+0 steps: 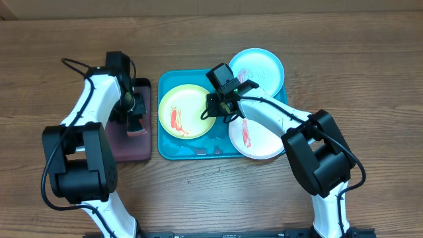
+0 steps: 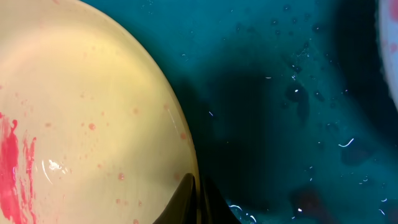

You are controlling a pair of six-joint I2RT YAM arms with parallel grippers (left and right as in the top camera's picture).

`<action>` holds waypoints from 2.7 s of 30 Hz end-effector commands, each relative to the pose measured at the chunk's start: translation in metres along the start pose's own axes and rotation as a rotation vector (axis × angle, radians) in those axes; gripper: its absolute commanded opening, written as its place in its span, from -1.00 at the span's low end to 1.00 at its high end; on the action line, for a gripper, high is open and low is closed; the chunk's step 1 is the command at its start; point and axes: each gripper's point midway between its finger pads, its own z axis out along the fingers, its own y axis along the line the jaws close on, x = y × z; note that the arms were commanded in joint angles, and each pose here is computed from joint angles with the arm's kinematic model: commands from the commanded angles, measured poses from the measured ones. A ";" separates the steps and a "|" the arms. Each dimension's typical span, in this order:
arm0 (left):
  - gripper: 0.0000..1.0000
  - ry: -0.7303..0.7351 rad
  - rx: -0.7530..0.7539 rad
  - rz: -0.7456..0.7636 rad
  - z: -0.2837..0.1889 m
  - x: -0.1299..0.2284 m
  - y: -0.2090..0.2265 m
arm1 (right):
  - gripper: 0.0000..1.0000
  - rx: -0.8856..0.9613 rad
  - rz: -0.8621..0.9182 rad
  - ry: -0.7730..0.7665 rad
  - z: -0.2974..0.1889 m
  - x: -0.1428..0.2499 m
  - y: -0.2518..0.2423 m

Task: Clean dirty plates on tray and stack at the side
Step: 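Lower left gripper into the basin and grasp the green sponge, then carry the sponge with the left gripper onto the yellow plate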

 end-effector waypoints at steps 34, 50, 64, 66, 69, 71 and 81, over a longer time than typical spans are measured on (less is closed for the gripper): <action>-0.91 0.016 0.005 0.016 0.058 0.034 0.000 | -0.93 0.027 -0.006 0.007 0.004 0.002 -0.003; -0.92 -0.075 0.030 0.012 -0.055 -0.035 -0.010 | -0.92 0.011 -0.002 0.017 0.004 0.004 -0.001; -0.92 -0.092 0.183 0.208 -0.093 -0.017 -0.107 | -0.93 -0.072 0.129 0.085 0.002 0.006 -0.006; -0.92 -0.098 0.180 0.221 -0.085 -0.013 -0.117 | -0.93 -0.071 0.132 0.090 0.001 0.007 -0.007; -0.92 -0.096 0.116 0.164 -0.059 -0.005 -0.116 | -0.93 -0.075 0.133 0.095 0.001 0.008 -0.007; -0.92 -0.088 0.093 0.154 -0.043 0.000 -0.111 | -0.93 -0.077 0.133 0.095 0.001 0.008 -0.006; -0.92 -0.088 0.171 0.246 0.012 0.026 -0.129 | -0.93 -0.078 0.133 0.093 0.001 0.007 -0.006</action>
